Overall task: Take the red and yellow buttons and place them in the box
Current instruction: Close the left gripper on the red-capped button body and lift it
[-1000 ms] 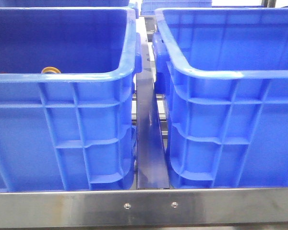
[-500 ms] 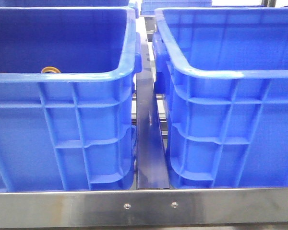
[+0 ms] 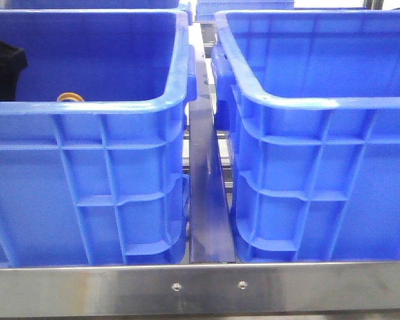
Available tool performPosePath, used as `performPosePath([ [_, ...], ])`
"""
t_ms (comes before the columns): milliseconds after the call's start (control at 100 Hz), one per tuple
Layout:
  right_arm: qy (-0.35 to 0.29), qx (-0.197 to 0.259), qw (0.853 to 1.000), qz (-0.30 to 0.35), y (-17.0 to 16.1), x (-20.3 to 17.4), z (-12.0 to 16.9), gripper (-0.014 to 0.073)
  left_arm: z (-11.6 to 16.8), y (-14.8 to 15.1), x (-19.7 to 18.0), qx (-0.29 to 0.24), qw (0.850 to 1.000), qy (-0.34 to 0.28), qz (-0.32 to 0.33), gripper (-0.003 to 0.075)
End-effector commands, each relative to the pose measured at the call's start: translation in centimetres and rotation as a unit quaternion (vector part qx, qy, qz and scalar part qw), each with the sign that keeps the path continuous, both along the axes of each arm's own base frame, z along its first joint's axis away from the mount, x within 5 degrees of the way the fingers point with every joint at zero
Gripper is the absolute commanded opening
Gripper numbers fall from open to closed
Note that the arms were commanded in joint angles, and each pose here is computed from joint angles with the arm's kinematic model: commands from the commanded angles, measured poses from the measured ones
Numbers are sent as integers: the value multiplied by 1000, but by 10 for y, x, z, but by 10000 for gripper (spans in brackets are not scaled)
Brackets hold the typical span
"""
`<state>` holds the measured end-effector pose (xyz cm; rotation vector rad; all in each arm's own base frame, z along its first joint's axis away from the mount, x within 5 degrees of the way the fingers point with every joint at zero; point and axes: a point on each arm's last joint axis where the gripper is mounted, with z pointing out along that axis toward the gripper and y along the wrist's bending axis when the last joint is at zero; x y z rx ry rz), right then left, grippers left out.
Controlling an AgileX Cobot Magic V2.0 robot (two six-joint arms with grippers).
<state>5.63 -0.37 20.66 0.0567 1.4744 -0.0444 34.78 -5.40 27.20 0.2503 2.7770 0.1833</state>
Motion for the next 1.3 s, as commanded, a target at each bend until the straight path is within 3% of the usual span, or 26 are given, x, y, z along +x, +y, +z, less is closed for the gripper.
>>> performPosePath([
  [0,-45,-5,999,1,1,-2,6,-102,17,-2,2,-4,999,-37,0,555],
  [210,-45,-5,999,1,1,-2,6,-102,3,-5,14,-8,999,-42,-6,555],
  [630,-45,-5,999,1,1,-2,6,-102,0,-8,22,-15,997,-69,-13,550],
  [870,-45,-5,999,1,1,-2,6,-102,0,-4,22,-13,997,-69,-8,433],
  [1140,-45,-5,999,1,1,-2,6,-102,0,-2,21,-13,998,-61,-3,412],
  [1290,-45,-5,999,1,1,-2,6,-102,0,-2,21,-12,998,-62,-4,226],
])
